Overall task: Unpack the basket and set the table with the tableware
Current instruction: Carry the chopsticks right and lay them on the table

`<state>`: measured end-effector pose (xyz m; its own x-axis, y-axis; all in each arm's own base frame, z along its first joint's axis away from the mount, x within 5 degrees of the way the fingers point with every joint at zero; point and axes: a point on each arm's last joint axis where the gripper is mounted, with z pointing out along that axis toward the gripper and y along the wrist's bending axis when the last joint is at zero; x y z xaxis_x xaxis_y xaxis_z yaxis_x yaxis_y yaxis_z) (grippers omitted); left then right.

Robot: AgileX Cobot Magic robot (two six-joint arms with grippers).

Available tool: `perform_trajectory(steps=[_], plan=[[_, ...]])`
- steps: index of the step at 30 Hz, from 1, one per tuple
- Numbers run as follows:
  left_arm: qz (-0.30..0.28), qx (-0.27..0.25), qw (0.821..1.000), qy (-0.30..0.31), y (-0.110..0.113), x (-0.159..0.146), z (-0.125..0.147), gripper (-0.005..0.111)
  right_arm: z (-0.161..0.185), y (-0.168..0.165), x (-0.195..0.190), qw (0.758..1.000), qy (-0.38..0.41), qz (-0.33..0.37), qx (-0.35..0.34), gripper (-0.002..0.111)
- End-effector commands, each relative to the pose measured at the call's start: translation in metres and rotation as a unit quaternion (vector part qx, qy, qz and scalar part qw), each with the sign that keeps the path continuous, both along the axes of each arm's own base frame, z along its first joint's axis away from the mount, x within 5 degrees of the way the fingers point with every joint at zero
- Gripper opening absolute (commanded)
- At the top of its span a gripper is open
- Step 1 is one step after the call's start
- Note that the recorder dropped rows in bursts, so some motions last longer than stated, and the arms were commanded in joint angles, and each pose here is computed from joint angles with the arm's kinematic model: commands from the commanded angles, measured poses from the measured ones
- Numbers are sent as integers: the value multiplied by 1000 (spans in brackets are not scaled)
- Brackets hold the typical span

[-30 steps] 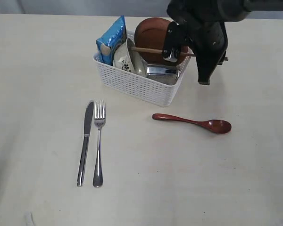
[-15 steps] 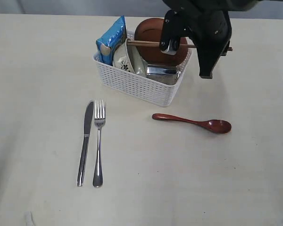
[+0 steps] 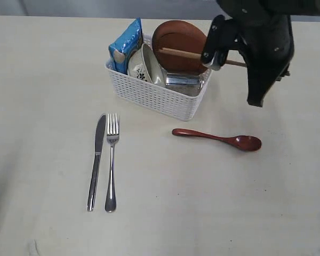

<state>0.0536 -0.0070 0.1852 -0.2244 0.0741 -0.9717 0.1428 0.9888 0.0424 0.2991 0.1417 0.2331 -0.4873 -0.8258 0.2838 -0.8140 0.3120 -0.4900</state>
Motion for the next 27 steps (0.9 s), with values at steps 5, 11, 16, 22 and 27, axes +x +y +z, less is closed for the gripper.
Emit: perform_trajectory(steps=[5,11,16,22,27], plan=[[0,4,1000,-1,0,0,-1,0,-17,-66,-16,985,-11,-170,4,0],[0,4,1000,-1,0,0,-1,0,-45,-115,-34,938,71,-334,58,0],[0,4,1000,-1,0,0,-1,0,-73,-138,-39,870,92,-448,184,0],[0,4,1000,-1,0,0,-1,0,-107,-135,-38,847,145,-475,188,0],[0,4,1000,-1,0,0,-1,0,-119,-133,-31,844,123,-480,207,17]])
